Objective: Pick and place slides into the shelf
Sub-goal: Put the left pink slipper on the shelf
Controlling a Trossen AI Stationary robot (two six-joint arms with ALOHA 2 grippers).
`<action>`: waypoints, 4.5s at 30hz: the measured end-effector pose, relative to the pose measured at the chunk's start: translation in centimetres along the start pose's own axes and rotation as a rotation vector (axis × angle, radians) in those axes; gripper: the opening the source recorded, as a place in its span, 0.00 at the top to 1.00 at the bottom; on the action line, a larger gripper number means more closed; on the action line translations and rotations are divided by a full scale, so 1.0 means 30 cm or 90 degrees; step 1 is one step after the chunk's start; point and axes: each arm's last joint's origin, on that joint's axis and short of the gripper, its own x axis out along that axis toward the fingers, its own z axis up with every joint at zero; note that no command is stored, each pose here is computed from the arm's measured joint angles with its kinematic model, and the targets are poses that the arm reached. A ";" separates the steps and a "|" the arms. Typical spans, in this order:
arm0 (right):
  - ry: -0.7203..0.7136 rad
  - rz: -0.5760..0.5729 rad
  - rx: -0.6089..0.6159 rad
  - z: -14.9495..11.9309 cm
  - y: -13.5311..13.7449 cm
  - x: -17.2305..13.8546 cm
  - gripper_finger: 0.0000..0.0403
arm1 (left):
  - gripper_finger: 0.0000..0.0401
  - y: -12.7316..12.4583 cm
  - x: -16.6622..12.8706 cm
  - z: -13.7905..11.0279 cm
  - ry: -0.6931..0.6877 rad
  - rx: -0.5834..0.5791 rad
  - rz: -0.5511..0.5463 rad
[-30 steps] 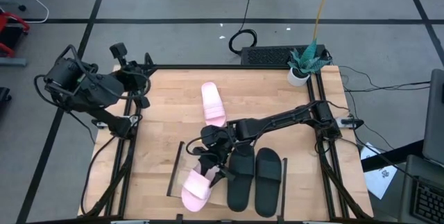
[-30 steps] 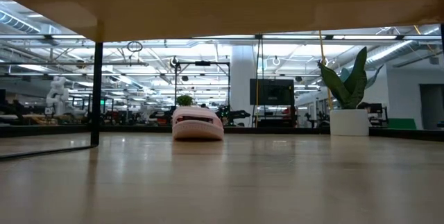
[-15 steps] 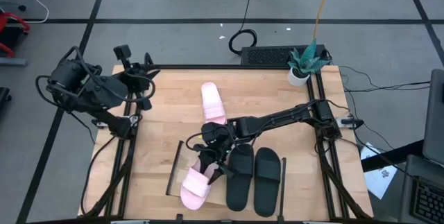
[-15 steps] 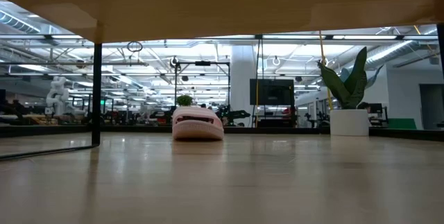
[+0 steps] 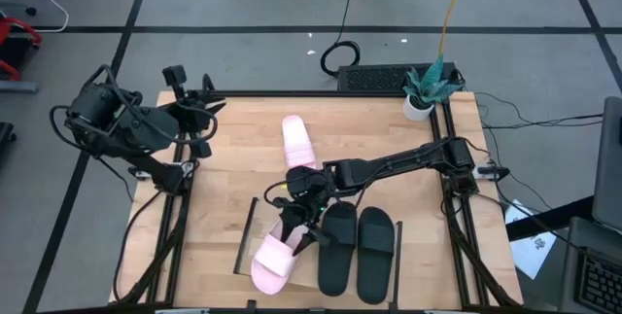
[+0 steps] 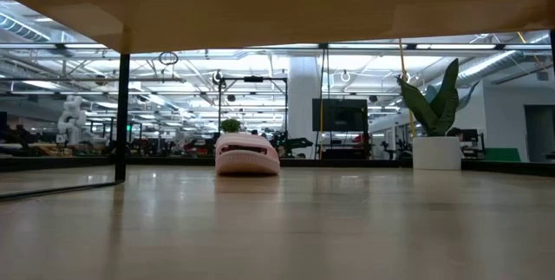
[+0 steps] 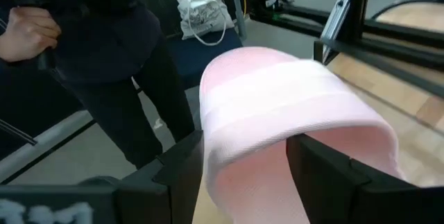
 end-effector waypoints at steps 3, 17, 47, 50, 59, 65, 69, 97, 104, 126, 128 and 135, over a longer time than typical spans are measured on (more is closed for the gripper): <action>-0.009 -0.001 0.002 0.017 0.013 -0.013 0.51 | 0.89 0.000 0.000 0.000 0.000 -0.004 -0.005; 0.030 -0.021 0.035 -0.009 0.018 0.005 0.51 | 0.89 -0.010 -0.001 0.000 -0.007 -0.005 -0.071; -0.064 -0.261 -0.016 0.172 0.094 -0.322 0.51 | 0.89 -0.083 -0.014 0.008 -0.002 -0.092 -0.403; -0.077 -0.328 -0.034 0.204 0.133 -0.400 0.51 | 0.89 -0.154 0.004 0.003 0.040 -0.072 -0.452; -0.091 -0.460 -0.024 0.241 0.234 -0.602 0.51 | 0.89 -0.433 0.110 -0.045 0.165 -0.051 -0.489; -0.084 -0.468 -0.011 0.236 0.249 -0.638 0.51 | 0.89 -0.521 0.109 -0.064 0.215 -0.119 -0.549; -0.075 -0.467 -0.007 0.230 0.250 -0.639 0.51 | 0.89 -0.560 0.058 -0.030 0.174 -0.208 -0.595; -0.113 -0.468 -0.028 0.213 0.286 -0.664 0.51 | 0.89 -1.171 -0.109 0.048 0.076 -0.575 -0.536; -0.119 -0.456 -0.033 0.223 0.384 -0.710 0.51 | 0.89 -1.207 -0.107 0.028 0.098 -0.592 -0.516; -0.150 -0.454 -0.049 0.233 0.501 -0.789 0.51 | 0.89 -1.208 -0.191 0.088 0.186 -0.834 -0.705; -0.146 -0.455 -0.058 0.233 0.500 -0.789 0.51 | 0.89 -1.208 -0.199 0.080 0.185 -0.911 -0.666; -0.148 -0.456 -0.061 0.234 0.500 -0.789 0.51 | 0.89 -1.248 -0.202 0.059 0.224 -1.105 -0.606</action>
